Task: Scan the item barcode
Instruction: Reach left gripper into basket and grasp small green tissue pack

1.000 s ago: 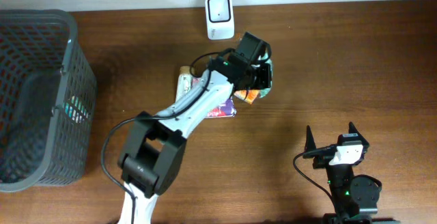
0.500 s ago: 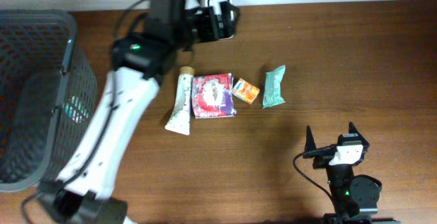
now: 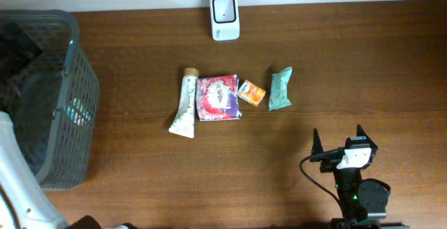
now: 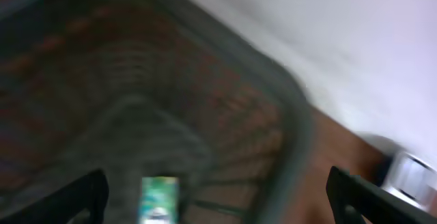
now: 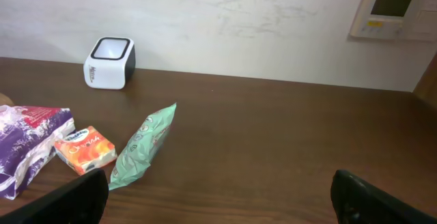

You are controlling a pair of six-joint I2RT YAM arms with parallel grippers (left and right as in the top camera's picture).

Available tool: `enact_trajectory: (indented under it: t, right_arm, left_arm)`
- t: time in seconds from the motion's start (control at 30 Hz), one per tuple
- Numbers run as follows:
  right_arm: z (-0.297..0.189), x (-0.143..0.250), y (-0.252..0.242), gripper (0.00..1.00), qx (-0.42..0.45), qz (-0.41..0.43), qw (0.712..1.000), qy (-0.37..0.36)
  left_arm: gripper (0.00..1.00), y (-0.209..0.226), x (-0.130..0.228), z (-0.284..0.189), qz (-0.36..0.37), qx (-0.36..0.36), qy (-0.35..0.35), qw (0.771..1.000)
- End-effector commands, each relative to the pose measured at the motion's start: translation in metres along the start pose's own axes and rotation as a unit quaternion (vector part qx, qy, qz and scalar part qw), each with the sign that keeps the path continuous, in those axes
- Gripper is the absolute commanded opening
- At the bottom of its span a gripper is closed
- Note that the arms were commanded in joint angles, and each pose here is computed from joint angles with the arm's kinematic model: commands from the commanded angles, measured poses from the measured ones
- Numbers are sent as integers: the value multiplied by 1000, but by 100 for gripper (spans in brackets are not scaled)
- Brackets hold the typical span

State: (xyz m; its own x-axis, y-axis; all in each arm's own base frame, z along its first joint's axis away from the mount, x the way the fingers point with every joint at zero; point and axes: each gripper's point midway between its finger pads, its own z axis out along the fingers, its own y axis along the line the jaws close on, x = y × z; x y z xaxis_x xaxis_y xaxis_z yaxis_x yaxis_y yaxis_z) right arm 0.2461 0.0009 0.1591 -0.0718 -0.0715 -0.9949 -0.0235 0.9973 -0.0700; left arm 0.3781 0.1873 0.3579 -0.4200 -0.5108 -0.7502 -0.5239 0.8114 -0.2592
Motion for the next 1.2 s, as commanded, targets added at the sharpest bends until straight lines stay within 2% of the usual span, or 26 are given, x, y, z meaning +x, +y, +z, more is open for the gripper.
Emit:
enact_trajectory:
  t: [0.0, 0.1, 0.2, 0.27, 0.57, 0.67, 0.87, 0.97, 1.1, 1.13, 1.17]
  right_arm:
    - [0, 3, 0, 99, 1, 5, 1000, 2]
    - [0, 3, 0, 99, 1, 5, 1000, 2]
    - [0, 3, 0, 99, 1, 5, 1000, 2]
    - [0, 3, 0, 99, 1, 5, 1000, 2]
    - [0, 3, 0, 99, 1, 5, 1000, 2]
    - [0, 3, 0, 99, 1, 5, 1000, 2]
    - [0, 3, 0, 99, 1, 5, 1000, 2]
    - [0, 3, 0, 99, 1, 5, 1000, 2]
    - [0, 3, 0, 99, 1, 5, 1000, 2]
    - [0, 3, 0, 99, 1, 5, 1000, 2]
    - [0, 3, 0, 99, 1, 5, 1000, 2]
  left_arm:
    - [99, 53, 11, 36, -12, -81, 40, 996]
    - [100, 87, 53, 87, -34, -114, 136, 984]
    - [100, 102, 86, 117, -39, -135, 198, 970]
    - [99, 117, 104, 125, -35, -167, 231, 958]
    - [97, 133, 166, 149, -42, -184, 341, 921]
    - [96, 137, 185, 162, -46, -184, 366, 911]
    - [94, 113, 220, 185, -73, -107, 421, 898]
    - [88, 108, 223, 191, -60, -82, 425, 900]
    - [72, 114, 241, 196, -60, -87, 431, 896]
    - [64, 116, 247, 200, -60, -86, 429, 897]
    - [45, 117, 250, 202, -59, -86, 429, 897]
